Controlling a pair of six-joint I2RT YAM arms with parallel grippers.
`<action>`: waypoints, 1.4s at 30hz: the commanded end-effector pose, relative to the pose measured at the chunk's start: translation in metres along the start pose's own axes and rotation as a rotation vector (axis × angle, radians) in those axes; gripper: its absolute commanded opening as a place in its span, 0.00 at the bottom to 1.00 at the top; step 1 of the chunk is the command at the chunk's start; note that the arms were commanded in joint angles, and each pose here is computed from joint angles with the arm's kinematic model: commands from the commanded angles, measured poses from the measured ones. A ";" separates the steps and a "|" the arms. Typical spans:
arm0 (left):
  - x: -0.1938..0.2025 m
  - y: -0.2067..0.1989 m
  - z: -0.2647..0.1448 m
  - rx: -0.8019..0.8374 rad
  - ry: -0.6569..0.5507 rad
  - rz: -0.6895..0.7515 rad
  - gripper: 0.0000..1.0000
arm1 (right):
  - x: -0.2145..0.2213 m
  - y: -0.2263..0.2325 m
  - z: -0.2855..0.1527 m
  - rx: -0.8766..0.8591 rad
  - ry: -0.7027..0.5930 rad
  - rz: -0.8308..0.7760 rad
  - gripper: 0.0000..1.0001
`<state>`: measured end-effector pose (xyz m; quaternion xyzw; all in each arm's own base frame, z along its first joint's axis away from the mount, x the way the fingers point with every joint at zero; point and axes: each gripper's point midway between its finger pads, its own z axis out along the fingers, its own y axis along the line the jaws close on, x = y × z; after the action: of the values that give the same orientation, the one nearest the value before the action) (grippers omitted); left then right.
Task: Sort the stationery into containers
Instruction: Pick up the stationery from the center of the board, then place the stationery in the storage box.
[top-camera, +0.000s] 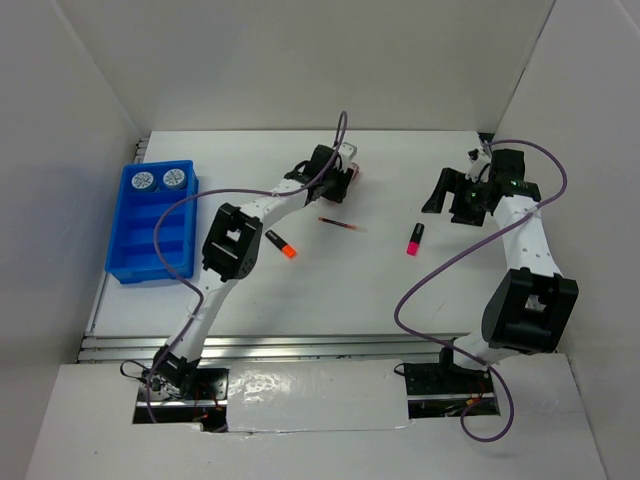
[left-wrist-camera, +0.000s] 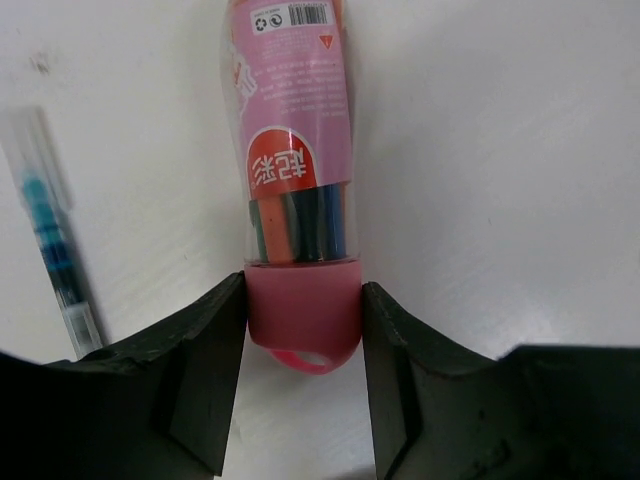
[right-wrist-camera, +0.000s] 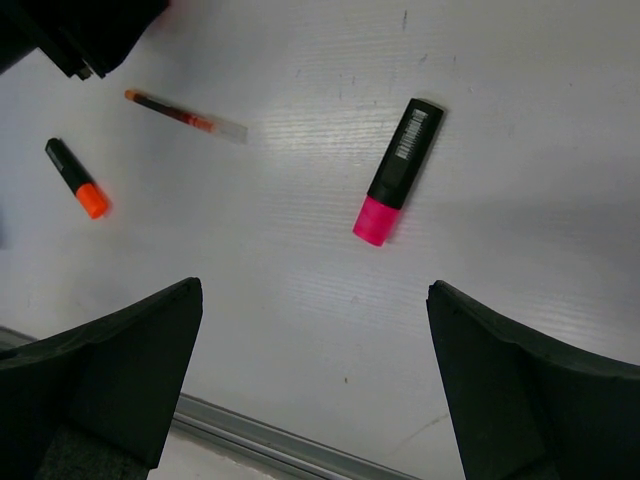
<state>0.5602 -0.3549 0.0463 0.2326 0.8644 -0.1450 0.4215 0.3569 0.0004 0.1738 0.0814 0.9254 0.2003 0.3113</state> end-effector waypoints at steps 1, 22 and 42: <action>-0.013 -0.021 -0.030 0.063 -0.014 -0.046 0.05 | -0.003 0.019 -0.004 -0.081 -0.005 0.000 1.00; -0.093 -0.082 -0.140 0.517 -0.170 -0.535 0.00 | 0.015 0.101 0.030 -0.622 0.212 0.300 1.00; -0.087 -0.156 -0.215 0.661 -0.171 -0.452 0.00 | -0.001 0.146 0.066 -0.610 0.288 0.444 0.96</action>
<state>0.3990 -0.4075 0.2041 0.1164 0.8037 -0.4849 0.3247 0.3887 0.1509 0.1766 0.1569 0.8240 0.5301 0.1240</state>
